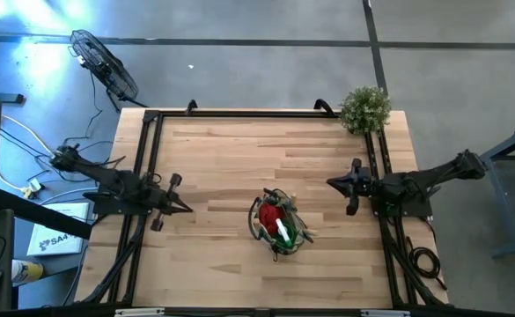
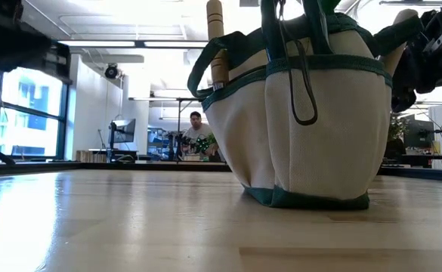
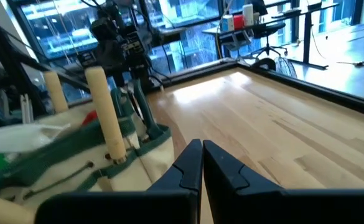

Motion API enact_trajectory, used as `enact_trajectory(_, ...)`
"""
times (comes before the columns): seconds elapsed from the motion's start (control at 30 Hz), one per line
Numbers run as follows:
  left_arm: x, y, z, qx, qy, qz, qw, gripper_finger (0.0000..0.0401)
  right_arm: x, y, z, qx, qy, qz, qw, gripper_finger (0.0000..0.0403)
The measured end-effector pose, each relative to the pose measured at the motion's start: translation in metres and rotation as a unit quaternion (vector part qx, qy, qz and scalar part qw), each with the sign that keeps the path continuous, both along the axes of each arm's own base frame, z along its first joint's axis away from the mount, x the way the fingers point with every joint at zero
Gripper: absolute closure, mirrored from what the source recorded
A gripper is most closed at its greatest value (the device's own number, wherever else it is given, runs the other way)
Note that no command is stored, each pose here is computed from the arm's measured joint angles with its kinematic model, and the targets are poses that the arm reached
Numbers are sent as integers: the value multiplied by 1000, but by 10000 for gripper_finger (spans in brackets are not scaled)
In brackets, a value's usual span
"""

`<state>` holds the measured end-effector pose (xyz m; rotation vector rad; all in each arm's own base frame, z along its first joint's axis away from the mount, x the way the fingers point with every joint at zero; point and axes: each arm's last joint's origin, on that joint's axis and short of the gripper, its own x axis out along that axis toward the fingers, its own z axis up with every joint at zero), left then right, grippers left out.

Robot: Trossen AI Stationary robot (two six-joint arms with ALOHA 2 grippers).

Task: Pick & Place Garden tools in Gardening bag
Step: Return to Home Position

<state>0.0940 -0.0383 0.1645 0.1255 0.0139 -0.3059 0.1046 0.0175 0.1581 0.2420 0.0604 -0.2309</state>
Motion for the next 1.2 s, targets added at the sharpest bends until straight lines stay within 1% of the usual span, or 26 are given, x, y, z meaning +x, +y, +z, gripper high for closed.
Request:
enact_trajectory(0.07,-4,2,6,-14,-32,0,999,401,-2,0,2,4,-14,0,1000,399)
enact_trajectory(0.13,-4,2,10,-21,-47,2,999,401,-4,-1,6,10,-32,0,999,399)
enact_trajectory(0.33,-6,3,19,-24,-56,3,998,401,-11,-4,16,29,-94,-3,995,399)
enact_trajectory(0.37,-6,3,20,-26,-60,4,998,401,-11,-4,15,27,-87,-2,996,399)
enact_trajectory(0.47,-6,3,20,-25,-58,5,998,401,-11,-4,19,34,-110,-2,993,399)
enact_trajectory(0.53,-6,3,17,-20,-46,5,999,401,-11,-4,17,30,-97,-1,995,399)
enact_trajectory(0.77,-6,3,13,-10,-23,4,1000,401,-11,-3,17,31,-99,-1,995,399)
enact_trajectory(1.2,-6,3,13,-9,-21,4,1000,401,-11,-3,17,30,-98,-1,995,399)
